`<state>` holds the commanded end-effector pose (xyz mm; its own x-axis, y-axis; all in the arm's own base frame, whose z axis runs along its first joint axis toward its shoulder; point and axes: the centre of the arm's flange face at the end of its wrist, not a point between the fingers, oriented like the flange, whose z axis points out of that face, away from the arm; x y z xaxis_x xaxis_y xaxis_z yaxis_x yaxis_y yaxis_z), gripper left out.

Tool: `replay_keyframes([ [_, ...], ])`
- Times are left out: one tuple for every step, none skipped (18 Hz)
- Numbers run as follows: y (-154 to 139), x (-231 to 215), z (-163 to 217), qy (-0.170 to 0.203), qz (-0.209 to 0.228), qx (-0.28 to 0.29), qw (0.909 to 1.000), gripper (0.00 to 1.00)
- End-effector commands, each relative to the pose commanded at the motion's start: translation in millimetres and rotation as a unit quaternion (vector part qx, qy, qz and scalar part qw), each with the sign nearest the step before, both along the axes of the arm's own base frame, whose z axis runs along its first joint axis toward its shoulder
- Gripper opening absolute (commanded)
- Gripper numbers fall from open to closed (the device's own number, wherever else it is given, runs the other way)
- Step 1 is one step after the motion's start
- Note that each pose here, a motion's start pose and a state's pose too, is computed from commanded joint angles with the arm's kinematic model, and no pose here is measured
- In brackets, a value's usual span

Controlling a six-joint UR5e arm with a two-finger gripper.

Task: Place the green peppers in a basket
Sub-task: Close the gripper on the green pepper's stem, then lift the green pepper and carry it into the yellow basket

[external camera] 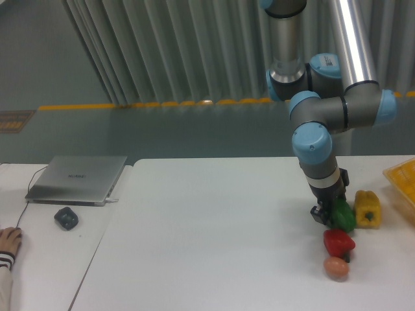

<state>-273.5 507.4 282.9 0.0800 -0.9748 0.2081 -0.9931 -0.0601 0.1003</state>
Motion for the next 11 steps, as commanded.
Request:
replay_keyframes([
  [3, 5, 5, 0.005, 0.002, 0.005, 1.0000, 0.48],
  [6, 12, 16, 0.012, 0.003, 0.013, 0.9998, 0.48],
  [8, 17, 31, 0.020, 0.001, 0.023, 0.9995, 0.48],
  [5, 21, 51, 0.029, 0.001, 0.035, 0.9990, 0.48],
  [2, 24, 66, 0.036, 0.001, 0.045, 0.9983, 0.49],
  [-2, 27, 79, 0.042, 0.001, 0.053, 0.9977, 0.49],
  [-5, 25, 89, 0.046, 0.003, 0.057, 0.9973, 0.49],
  [-7, 23, 94, 0.049, 0.005, 0.058, 0.9971, 0.49],
  [-13, 18, 100, 0.055, 0.009, 0.057, 0.9968, 0.49],
  [-24, 6, 105, 0.055, 0.020, 0.056, 0.9967, 0.49],
  [-37, -12, 109, 0.056, 0.038, 0.055, 0.9962, 0.49],
])
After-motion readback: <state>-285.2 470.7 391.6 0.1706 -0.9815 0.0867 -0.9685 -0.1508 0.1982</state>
